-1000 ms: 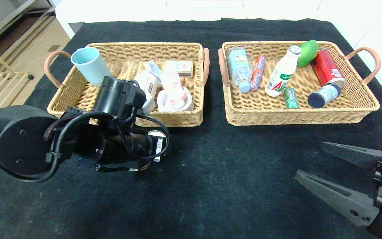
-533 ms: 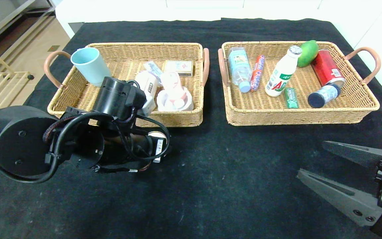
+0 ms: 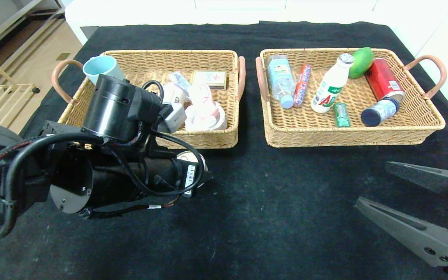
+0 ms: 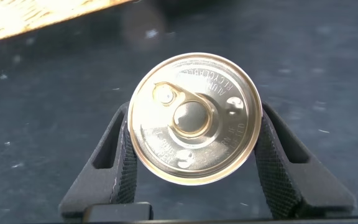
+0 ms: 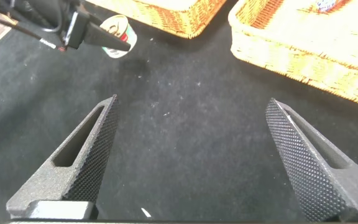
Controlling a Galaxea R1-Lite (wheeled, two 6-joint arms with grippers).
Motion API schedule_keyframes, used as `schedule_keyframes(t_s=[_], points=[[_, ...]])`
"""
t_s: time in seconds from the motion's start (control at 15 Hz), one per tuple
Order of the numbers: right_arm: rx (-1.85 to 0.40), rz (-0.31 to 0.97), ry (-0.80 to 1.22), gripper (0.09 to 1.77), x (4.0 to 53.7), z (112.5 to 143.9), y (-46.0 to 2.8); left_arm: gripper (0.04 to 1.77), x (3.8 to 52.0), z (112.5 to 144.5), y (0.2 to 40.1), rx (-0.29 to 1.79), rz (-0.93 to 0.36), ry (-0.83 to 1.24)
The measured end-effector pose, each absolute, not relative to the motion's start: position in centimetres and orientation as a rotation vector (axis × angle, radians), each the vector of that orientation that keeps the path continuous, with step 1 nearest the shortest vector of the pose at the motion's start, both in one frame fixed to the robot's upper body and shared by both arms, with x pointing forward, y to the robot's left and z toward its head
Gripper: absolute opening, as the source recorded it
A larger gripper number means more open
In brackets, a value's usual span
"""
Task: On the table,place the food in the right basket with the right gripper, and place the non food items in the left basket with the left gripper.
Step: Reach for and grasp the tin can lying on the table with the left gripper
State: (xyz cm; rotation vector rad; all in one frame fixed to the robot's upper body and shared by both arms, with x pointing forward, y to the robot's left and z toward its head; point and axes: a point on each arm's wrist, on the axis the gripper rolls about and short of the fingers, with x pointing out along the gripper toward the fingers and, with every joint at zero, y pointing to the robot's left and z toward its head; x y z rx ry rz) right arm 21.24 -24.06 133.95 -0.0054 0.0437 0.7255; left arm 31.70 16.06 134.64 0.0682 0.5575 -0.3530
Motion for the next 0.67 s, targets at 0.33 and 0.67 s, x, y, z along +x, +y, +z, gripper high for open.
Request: schedule_keyframes(t_s=[0.33,0.67], points=[[-0.001,0.712,0.03,1.71,21.3,134.3,-24.3,1.12,30.2,134.9,12.0,0.113,-0.455,0.531],[0.004,0.687,0.011,1.71,21.5,134.8,-24.6,1.12,30.7,135.3,7.8,0.164,-0.509,0.485]])
